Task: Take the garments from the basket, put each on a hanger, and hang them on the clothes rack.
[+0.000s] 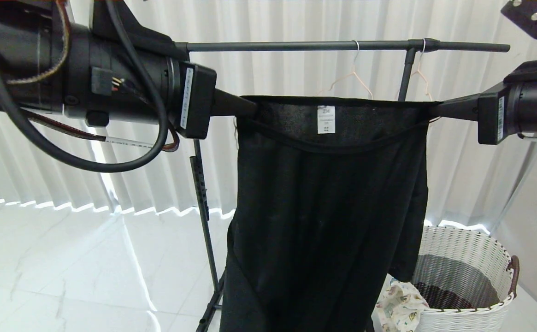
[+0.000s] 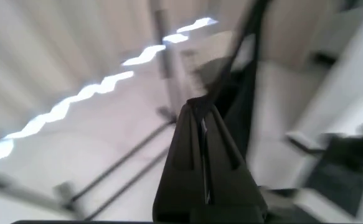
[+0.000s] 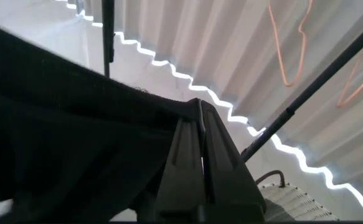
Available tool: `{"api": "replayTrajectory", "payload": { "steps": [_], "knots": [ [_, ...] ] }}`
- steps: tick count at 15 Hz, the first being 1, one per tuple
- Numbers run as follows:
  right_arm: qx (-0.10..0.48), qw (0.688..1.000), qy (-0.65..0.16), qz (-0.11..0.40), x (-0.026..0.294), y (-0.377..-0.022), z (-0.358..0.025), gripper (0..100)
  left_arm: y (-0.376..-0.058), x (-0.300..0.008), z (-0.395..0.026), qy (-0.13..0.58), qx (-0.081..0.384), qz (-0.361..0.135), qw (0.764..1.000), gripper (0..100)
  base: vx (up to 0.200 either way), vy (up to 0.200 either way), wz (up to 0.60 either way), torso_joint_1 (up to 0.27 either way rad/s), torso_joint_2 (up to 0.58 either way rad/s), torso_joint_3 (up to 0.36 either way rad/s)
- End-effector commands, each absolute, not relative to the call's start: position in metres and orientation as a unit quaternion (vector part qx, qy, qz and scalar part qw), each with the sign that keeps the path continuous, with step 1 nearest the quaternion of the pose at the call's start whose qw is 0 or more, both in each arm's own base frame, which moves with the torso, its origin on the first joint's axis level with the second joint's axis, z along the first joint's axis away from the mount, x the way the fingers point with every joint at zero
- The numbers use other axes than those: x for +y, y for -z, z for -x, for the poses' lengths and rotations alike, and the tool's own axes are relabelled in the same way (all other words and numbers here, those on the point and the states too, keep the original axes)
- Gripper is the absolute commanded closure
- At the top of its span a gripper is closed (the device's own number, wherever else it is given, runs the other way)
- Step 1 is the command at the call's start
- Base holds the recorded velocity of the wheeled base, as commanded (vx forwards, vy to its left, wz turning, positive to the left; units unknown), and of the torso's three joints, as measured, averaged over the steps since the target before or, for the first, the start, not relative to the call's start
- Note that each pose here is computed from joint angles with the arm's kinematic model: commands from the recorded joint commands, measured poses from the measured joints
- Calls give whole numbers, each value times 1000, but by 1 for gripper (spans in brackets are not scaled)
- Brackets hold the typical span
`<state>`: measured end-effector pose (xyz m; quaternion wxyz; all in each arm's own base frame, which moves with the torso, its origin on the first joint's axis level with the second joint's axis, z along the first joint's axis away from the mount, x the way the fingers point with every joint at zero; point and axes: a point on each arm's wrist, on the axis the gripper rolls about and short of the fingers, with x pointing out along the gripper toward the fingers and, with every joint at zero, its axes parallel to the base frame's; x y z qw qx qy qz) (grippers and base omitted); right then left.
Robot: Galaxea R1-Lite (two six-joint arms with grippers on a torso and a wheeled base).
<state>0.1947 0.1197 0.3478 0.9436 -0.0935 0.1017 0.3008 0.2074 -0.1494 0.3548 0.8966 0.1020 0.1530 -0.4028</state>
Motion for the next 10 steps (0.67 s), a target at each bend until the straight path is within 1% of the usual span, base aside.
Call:
{"api": "replayTrajectory", "payload": {
  "steps": [1,3,4,5,7,10],
  "knots": [
    [109,939,-310,97,132,-343,-204,100,-350,-141,-211,350,154,-139,913,100,0,0,0,0,0,0],
    [94,940,-314,94,138,-353,-208,100,-353,-136,-202,351,154,-142,913,100,0,0,0,0,0,0],
    [91,940,-314,93,138,-357,-207,100,-350,-138,-195,361,157,-145,908,100,0,0,0,0,0,0],
    [96,940,-313,94,136,-359,-205,100,-344,-140,-185,375,165,-149,900,100,0,0,0,0,0,0],
    [106,938,-316,97,134,-360,-201,100,-336,-136,-170,386,175,-155,893,100,0,0,0,0,0,0],
    [110,934,-325,99,134,-361,-192,100,-335,-136,-169,389,172,-164,890,100,0,0,0,0,0,0]
  ]
}}
